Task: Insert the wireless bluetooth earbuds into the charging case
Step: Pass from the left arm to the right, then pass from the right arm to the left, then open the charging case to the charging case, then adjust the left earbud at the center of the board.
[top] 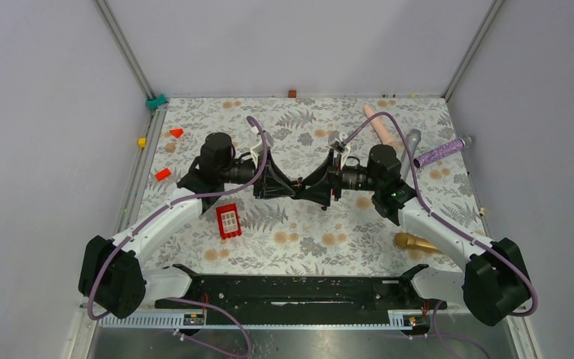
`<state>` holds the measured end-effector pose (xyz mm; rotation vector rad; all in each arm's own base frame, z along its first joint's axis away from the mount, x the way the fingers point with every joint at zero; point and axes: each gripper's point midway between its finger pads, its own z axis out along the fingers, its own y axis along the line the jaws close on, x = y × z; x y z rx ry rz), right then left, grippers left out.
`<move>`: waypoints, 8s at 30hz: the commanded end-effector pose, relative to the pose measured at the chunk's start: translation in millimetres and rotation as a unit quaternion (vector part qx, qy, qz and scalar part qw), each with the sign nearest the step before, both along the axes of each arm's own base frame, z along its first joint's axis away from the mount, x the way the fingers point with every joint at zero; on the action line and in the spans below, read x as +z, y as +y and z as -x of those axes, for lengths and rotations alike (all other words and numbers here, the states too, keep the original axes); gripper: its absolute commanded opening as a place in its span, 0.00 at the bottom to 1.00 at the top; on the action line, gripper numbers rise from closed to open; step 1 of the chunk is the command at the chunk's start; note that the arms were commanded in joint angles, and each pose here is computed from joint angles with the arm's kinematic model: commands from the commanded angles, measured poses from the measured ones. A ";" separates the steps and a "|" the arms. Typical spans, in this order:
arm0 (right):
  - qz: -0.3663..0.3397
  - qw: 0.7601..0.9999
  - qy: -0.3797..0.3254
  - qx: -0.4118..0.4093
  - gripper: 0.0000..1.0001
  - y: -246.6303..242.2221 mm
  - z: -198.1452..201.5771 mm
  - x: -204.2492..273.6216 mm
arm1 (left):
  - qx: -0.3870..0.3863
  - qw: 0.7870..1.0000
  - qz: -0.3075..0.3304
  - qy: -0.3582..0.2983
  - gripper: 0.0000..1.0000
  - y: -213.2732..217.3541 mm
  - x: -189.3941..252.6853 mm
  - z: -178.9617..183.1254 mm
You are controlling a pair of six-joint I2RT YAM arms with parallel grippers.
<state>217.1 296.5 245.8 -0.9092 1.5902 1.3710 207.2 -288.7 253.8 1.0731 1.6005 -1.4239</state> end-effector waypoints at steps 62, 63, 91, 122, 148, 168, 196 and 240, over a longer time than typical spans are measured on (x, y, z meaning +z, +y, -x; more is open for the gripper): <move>0.073 0.989 -0.078 0.107 0.14 1.5 41.1 -10.7 | -0.146 0.978 -0.104 -0.103 0.61 -3.3 -26.0 46.3; 0.074 0.988 -0.077 0.108 0.14 1.9 41.7 -11.0 | -0.145 0.979 -0.103 -0.102 0.61 -3.9 -26.2 46.0; 0.089 0.986 -0.089 0.113 0.15 8.0 44.8 -18.7 | -0.144 0.979 -0.111 -0.086 0.35 -11.5 -29.5 43.1; 0.152 0.974 -0.158 0.051 0.66 -9.8 22.8 -23.5 | -0.143 0.978 -0.112 -0.103 0.00 -9.2 -27.8 46.6; 0.181 0.956 -0.185 -0.137 0.82 -44.2 -44.4 5.2 | -0.131 0.978 -0.119 -0.114 0.00 -8.2 -26.0 41.9; 0.224 0.953 -0.017 -0.203 0.78 -61.1 -98.8 -49.2 | -0.047 0.977 -0.138 -0.157 0.00 60.9 -7.3 6.1; 0.395 0.899 0.085 -0.167 0.57 -21.4 -146.7 -152.9 | -0.016 0.985 -0.085 -0.152 0.00 97.0 -15.1 25.3; 0.347 0.866 0.342 -0.109 0.52 40.9 -118.3 -204.3 | -0.015 0.987 -0.076 -0.140 0.00 99.5 -21.9 20.3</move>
